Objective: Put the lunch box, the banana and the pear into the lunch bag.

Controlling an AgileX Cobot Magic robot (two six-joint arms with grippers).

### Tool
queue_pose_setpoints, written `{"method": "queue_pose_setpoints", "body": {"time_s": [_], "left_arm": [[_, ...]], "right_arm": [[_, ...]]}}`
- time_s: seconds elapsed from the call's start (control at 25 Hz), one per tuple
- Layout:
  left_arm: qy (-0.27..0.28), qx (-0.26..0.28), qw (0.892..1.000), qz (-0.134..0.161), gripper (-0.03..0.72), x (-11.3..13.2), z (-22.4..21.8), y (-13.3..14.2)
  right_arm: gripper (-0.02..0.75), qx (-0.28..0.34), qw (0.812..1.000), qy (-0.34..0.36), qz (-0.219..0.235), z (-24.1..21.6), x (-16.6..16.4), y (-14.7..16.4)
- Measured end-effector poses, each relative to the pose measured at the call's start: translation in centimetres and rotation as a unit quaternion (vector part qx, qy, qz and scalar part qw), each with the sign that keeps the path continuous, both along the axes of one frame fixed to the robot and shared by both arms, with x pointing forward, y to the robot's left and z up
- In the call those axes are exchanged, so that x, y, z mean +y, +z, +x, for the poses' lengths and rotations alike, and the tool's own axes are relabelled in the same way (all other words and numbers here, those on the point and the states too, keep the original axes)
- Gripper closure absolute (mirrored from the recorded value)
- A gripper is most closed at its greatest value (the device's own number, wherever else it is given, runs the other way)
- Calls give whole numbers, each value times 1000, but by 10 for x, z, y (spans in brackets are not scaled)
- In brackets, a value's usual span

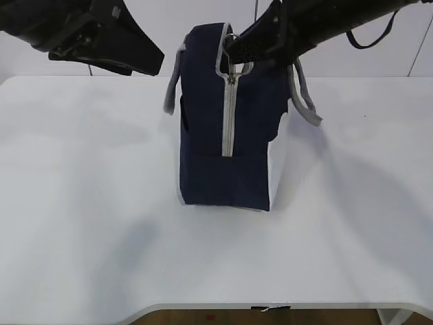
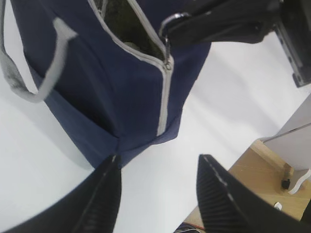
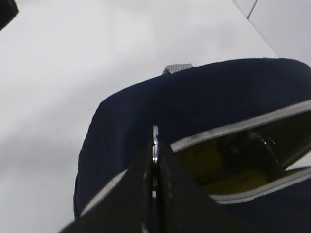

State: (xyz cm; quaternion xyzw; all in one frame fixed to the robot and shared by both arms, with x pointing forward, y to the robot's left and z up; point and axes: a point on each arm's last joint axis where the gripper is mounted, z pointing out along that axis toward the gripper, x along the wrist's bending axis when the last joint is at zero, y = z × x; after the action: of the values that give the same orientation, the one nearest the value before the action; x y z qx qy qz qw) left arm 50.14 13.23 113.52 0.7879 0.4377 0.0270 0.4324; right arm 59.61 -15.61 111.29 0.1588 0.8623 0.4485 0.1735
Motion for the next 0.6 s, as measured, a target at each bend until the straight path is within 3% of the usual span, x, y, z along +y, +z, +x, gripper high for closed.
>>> {"method": "queue_pose_setpoints", "body": {"time_s": [0.36, 0.6], "left_arm": [[0, 3, 1000, 0, 307, -1, 1, -2], [-9, 42, 999, 4, 305, -11, 15, -25]], "right_arm": [[731, 37, 999, -3, 11, 12, 5, -17], [731, 42, 999, 1, 13, 11, 5, -17]]}}
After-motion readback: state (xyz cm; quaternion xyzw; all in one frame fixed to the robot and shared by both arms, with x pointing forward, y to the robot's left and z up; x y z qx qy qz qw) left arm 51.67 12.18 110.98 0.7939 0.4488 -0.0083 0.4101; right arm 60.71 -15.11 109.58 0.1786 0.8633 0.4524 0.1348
